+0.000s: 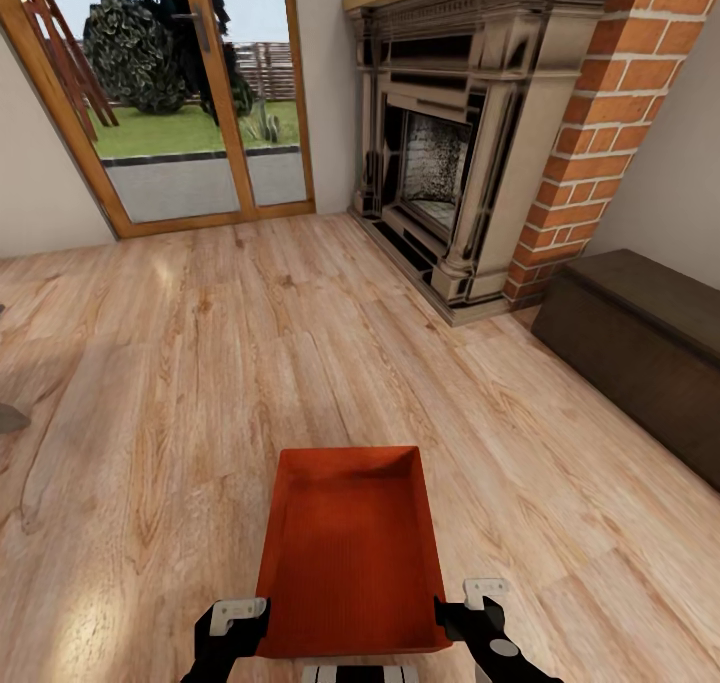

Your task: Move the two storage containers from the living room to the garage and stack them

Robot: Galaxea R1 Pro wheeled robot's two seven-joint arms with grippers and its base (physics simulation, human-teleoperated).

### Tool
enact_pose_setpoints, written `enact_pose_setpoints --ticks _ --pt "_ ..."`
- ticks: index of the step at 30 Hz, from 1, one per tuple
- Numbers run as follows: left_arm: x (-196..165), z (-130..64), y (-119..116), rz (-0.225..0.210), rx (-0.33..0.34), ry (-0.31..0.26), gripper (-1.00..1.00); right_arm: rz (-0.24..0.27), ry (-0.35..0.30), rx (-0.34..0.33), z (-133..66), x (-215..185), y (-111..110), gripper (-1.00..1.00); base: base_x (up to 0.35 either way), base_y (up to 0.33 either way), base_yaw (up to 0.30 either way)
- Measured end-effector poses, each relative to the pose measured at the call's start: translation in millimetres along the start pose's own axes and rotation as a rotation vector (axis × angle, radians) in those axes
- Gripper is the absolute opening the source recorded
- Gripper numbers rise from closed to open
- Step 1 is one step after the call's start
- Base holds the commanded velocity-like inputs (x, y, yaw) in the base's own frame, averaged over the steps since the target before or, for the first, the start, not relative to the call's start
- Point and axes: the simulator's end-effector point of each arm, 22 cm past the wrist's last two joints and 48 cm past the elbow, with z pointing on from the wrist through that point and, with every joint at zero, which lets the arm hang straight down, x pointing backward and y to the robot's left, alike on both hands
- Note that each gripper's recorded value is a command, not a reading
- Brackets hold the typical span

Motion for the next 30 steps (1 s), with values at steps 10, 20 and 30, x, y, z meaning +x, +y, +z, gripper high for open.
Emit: enact_pose_setpoints --ticks 10,20,30 --pt "10.2 -2.1 1.0 0.002 -0.001 0.023 1.0 0.0 0.0 0.0 -0.1 0.3 0.0 1.0 0.0 0.0 0.0" --pt "16.2 -3.5 1.5 0.002 -0.003 0.036 1.0 0.0 0.0 0.0 0.0 0.1 0.0 1.0 0.0 0.0 0.0" --pt "16.4 -3.6 1.6 0.002 -0.003 0.036 1.0 0.0 0.0 0.0 -0.1 0.3 0.0 1.0 0.0 0.0 0.0"
